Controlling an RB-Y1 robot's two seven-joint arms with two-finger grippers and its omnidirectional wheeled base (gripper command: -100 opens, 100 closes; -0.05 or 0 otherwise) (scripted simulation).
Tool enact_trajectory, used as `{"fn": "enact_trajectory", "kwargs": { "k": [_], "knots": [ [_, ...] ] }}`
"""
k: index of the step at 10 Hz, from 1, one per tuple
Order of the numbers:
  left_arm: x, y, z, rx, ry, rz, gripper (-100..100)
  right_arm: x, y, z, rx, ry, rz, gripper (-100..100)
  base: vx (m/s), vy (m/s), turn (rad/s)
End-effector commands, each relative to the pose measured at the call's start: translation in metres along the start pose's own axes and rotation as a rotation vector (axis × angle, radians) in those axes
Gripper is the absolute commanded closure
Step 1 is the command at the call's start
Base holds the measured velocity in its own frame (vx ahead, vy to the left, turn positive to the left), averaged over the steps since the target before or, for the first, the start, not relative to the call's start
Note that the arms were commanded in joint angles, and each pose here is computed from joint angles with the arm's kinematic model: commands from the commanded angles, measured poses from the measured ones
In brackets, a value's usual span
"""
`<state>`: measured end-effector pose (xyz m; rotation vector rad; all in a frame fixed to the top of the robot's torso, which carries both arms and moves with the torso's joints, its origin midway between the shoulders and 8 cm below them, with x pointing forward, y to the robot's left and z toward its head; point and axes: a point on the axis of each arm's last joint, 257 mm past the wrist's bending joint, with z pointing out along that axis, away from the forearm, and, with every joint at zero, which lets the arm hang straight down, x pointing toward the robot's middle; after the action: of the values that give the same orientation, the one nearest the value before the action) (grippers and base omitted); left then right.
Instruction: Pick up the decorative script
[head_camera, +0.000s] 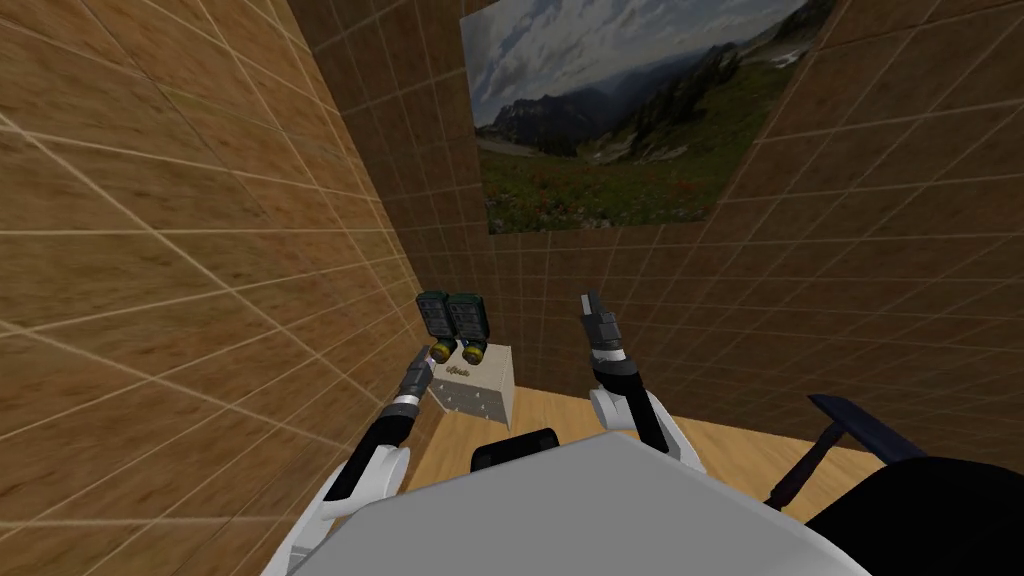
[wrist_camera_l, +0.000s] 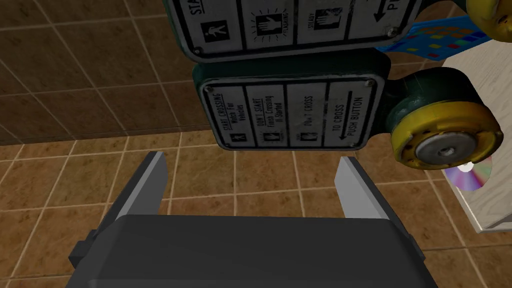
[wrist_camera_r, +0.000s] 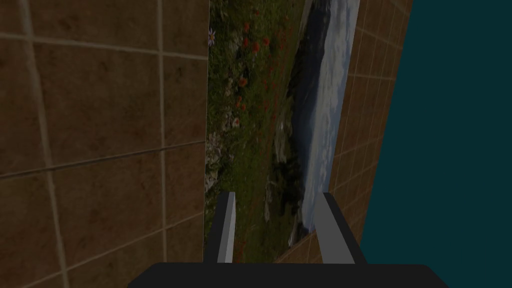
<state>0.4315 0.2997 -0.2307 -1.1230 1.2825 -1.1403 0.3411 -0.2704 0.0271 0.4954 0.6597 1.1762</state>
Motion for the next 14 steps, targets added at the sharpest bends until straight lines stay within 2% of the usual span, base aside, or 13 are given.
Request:
{"fn": "enact_trajectory", "kwargs": {
  "k": [1,2,3,5,6,7,8,9,10,11,12,13,14],
  "knots": [
    [-0.007,0.031,0.001,-0.088,0.002,-0.029,-100,0.0,0.0,0.0,0.0,0.0,0.0,0,-0.065,0.166,-0.43],
    [-0.009,0.04,-0.001,-0.107,-0.001,-0.029,-100,0.0,0.0,0.0,0.0,0.0,0.0,0,-0.057,0.126,-0.297],
    [-0.018,0.065,-0.001,-0.175,-0.007,-0.047,-100,0.0,0.0,0.0,0.0,0.0,0.0,0,-0.056,0.085,-0.411],
    [-0.029,0.089,-0.003,-0.247,-0.016,-0.066,-100,0.0,0.0,0.0,0.0,0.0,0.0,0,-0.069,0.126,-0.35],
    [-0.039,0.107,-0.005,-0.304,-0.025,-0.086,-100,0.0,0.0,0.0,0.0,0.0,0.0,0,-0.058,0.086,-0.351],
    [-0.041,0.114,-0.007,-0.319,-0.03,-0.086,-100,0.0,0.0,0.0,0.0,0.0,0.0,0,-0.047,0.058,-0.298],
    [-0.054,0.136,-0.012,-0.383,-0.048,-0.107,-100,0.0,0.0,0.0,0.0,0.0,0.0,0,-0.061,0.062,-0.367],
    [-0.054,0.138,-0.013,-0.392,-0.047,-0.107,-100,0.0,0.0,0.0,0.0,0.0,0.0,0,-0.046,0.061,-0.252],
    [-0.067,0.158,-0.018,-0.456,-0.067,-0.129,-100,0.0,0.0,0.0,0.0,0.0,0.0,0,-0.041,0.071,-0.384],
    [-0.068,0.162,-0.02,-0.465,-0.069,-0.129,-100,0.0,0.0,0.0,0.0,0.0,0.0,0,-0.037,0.065,-0.214],
    [-0.083,0.181,-0.027,-0.526,-0.095,-0.152,-100,0.0,0.0,0.0,0.0,0.0,0.0,0,-0.05,0.054,-0.385],
    [-0.082,0.184,-0.029,-0.538,-0.095,-0.152,-100,0.0,0.0,0.0,0.0,0.0,0.0,0,-0.042,0.056,-0.215],
    [-0.098,0.203,-0.038,-0.603,-0.124,-0.177,-100,0.0,0.0,0.0,0.0,0.0,0.0,0,-0.039,0.062,-0.347]
  ]
}}
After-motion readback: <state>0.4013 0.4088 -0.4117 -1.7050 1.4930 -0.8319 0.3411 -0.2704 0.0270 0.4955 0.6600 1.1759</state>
